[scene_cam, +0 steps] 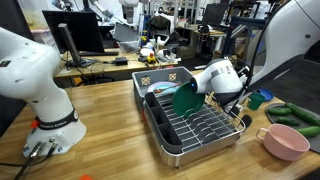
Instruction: Pour the contents of the small red bowl into the silver jug
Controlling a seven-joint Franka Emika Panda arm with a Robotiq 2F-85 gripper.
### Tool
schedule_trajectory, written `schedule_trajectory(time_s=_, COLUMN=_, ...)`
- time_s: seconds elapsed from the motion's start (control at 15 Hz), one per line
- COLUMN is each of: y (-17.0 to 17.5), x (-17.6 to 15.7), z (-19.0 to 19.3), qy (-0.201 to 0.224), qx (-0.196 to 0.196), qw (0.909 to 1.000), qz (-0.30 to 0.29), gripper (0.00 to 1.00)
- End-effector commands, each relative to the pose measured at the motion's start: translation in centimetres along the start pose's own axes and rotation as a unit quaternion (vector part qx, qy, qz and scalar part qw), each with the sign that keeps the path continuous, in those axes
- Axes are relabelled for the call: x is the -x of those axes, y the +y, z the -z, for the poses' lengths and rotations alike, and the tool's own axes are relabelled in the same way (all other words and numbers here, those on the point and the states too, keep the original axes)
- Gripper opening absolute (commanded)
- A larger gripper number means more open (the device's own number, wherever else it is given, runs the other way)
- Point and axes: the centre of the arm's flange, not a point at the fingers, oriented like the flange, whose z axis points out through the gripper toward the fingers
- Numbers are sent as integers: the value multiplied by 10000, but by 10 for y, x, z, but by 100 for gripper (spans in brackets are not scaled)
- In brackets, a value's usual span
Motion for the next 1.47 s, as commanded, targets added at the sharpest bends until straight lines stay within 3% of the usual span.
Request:
schedule_trajectory(time_s=0.0, y=-5, x=-7, z=2, qy=11, qx=198, qw=9997, qz=137, gripper=2)
schedule_trajectory(time_s=1.4, y=-10, x=-9, z=7, qy=7, qx=675, qw=9977, qz=94, gripper=2)
